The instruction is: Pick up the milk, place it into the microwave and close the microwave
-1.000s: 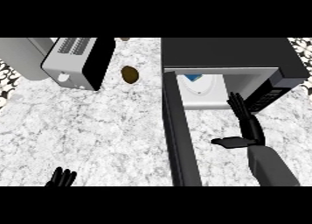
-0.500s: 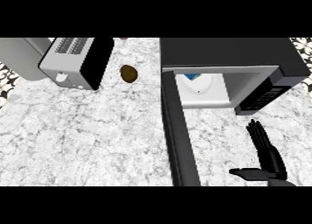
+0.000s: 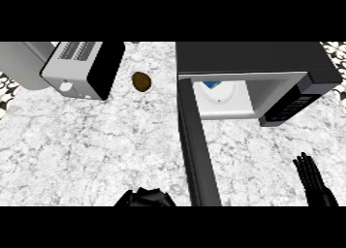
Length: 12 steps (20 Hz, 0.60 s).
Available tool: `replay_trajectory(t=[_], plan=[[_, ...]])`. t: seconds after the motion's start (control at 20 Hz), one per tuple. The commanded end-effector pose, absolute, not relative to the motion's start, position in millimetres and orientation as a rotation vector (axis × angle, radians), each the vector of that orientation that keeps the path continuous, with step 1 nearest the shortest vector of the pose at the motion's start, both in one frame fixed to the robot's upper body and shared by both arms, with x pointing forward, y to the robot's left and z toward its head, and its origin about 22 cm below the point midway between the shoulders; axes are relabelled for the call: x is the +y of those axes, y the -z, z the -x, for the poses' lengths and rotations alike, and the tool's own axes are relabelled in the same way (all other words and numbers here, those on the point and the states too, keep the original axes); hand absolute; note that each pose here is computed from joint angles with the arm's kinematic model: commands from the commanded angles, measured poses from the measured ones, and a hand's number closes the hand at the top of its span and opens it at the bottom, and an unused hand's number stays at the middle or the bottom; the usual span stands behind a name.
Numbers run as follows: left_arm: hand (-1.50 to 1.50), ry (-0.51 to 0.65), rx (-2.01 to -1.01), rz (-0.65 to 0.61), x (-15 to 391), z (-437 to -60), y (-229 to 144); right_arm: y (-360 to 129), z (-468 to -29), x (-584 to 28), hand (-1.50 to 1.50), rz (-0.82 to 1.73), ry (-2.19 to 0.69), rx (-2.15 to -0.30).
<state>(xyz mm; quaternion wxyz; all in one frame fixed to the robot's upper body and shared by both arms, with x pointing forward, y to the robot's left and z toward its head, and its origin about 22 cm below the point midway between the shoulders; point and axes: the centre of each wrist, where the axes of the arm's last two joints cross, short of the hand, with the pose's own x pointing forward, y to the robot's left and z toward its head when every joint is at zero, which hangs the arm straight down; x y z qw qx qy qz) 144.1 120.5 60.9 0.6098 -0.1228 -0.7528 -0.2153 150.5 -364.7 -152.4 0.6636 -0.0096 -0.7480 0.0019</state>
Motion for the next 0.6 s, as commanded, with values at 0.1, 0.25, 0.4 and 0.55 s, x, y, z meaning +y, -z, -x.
replay_trajectory(t=[0.1,0.25,0.4,0.55], plan=[[1.5,0.697,-1.604,0.406,87,-156,-55,137,-125,-389,-1.5,-0.101,0.034,-1.797],[1.5,0.744,-1.576,0.427,82,-184,-42,131,-101,-394,-1.5,-0.107,0.028,-1.803],[1.5,0.816,-1.621,0.427,38,-175,-26,132,-104,-384,-1.5,-0.081,0.041,-1.81],[1.5,0.871,-1.629,0.4,26,-186,-20,114,-104,-401,-1.5,-0.132,0.017,-1.851]])
